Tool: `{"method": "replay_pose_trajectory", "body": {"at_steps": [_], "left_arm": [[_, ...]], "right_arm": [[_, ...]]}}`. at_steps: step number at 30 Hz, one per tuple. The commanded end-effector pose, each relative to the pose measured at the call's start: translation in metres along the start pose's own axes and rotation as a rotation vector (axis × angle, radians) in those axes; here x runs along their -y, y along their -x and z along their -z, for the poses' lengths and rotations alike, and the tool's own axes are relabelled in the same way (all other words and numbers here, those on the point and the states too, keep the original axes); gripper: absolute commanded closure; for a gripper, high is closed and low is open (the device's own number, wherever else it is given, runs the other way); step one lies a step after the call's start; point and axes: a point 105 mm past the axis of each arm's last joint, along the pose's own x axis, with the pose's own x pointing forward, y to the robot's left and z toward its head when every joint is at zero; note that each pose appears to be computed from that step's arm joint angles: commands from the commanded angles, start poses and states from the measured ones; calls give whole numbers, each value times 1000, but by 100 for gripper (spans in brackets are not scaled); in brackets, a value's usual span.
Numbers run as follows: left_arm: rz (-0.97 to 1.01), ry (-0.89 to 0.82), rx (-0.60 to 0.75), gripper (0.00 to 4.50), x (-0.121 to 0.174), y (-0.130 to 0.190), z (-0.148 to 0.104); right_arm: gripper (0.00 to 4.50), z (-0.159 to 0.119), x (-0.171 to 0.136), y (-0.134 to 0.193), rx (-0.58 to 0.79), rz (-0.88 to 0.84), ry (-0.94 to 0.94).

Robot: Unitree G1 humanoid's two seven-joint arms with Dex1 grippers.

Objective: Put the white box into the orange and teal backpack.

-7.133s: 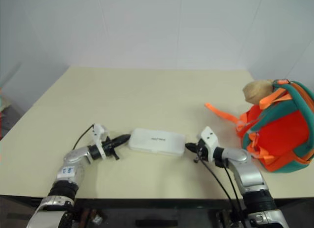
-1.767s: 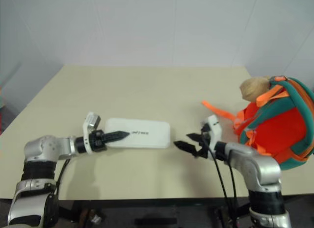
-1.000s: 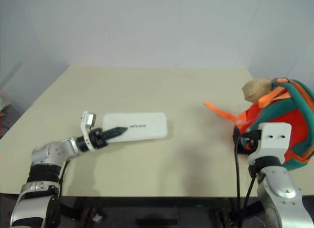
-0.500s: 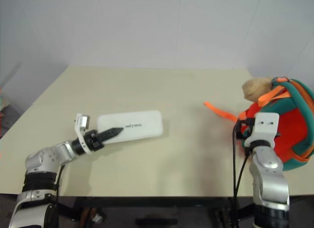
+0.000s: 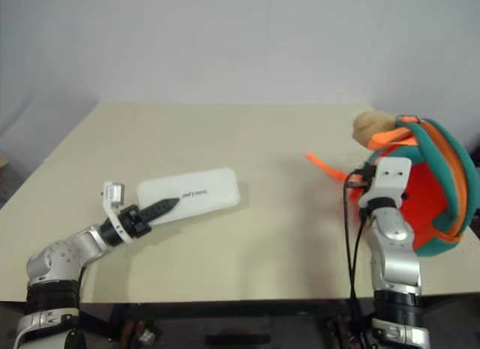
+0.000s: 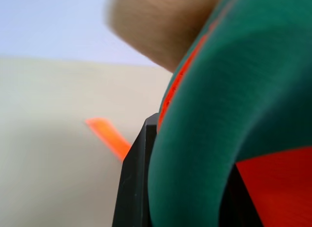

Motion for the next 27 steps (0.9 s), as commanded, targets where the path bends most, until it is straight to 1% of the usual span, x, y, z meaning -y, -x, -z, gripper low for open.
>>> {"method": "replay_pose_trajectory", "body": {"at_steps": [1,3,4,6,8,9,11,13,18,21,24,27], "left_arm": [[2,-102,61,315,6,9,-25],[-19,-127,78,315,4,13,-30],[-25,-133,85,315,3,14,-32],[-51,-162,101,315,-2,20,-37],[-66,-176,108,315,-6,23,-39],[-77,-183,117,315,-8,24,-41],[-115,-197,137,315,-15,28,-46],[-129,-208,156,315,-18,32,-49],[-121,-207,209,315,-19,40,-57],[-136,-207,214,315,-22,44,-57],[-138,-206,218,315,-23,47,-55],[-114,-209,219,315,-18,47,-54]], "right_arm": [[444,-44,-55,-3,114,-305,-127],[444,-57,-80,1,119,-453,-194],[444,-60,-87,2,116,-493,-211],[444,-72,-112,11,101,-651,-302],[444,-80,-127,20,85,-760,-352],[444,-83,-136,26,71,-826,-378],[444,-96,-156,50,40,-1042,-461],[444,-108,-165,69,4,-1199,-551],[444,-120,-164,95,-142,-1421,-672],[444,-117,-158,107,-259,-1488,-730],[444,-92,-147,109,-400,-1441,-678],[444,-77,-140,104,-452,-1390,-676]]}}
